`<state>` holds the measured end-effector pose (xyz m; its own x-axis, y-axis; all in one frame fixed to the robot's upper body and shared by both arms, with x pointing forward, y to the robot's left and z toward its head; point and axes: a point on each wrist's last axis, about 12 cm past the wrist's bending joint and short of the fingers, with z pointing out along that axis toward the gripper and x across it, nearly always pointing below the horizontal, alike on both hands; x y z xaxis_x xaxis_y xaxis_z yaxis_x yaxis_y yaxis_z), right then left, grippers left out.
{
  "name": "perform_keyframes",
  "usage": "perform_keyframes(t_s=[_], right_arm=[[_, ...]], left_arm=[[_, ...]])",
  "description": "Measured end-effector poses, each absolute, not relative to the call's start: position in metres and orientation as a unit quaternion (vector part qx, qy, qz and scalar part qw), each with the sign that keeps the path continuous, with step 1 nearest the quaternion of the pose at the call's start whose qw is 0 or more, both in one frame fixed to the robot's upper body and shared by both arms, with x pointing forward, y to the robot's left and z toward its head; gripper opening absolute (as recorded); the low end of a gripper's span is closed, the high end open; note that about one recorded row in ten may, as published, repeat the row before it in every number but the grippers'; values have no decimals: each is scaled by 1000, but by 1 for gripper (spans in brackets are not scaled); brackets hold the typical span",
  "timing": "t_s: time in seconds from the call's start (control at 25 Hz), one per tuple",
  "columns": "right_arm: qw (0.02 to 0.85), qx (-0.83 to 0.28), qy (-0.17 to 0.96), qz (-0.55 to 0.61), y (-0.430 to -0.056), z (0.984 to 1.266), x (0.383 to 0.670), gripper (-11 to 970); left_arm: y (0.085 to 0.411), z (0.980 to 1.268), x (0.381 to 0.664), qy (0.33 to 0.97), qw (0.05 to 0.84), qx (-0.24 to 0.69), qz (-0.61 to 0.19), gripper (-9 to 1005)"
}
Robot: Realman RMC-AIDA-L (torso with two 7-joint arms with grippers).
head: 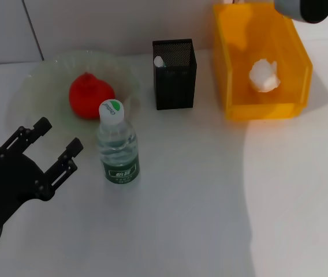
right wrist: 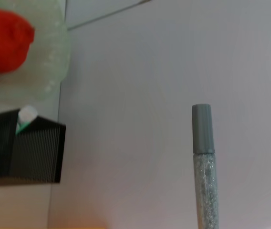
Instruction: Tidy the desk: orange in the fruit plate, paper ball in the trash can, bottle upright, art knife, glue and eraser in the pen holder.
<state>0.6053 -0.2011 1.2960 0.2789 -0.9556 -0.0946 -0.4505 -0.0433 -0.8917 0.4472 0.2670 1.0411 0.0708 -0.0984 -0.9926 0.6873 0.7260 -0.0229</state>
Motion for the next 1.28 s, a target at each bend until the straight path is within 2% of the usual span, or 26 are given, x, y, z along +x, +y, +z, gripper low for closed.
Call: perform_keyframes(t_s=[0.28, 0.52, 0.92, 1.28], right_arm=[[412, -680, 495, -350, -194, 1295, 608, 122], [403, -707, 442, -378, -186, 1305, 600, 122], [366, -751, 367, -408, -181, 1298, 593, 122], [336, -774, 322, -430, -182, 1286, 602, 123]], left_arm=[[266, 1041, 446, 619, 692, 239, -286, 693], [267, 1041, 446, 619, 692, 238, -286, 693], [263, 1038, 442, 621, 686, 235, -296, 693], [260, 1037, 439, 621, 683, 232, -307, 693]])
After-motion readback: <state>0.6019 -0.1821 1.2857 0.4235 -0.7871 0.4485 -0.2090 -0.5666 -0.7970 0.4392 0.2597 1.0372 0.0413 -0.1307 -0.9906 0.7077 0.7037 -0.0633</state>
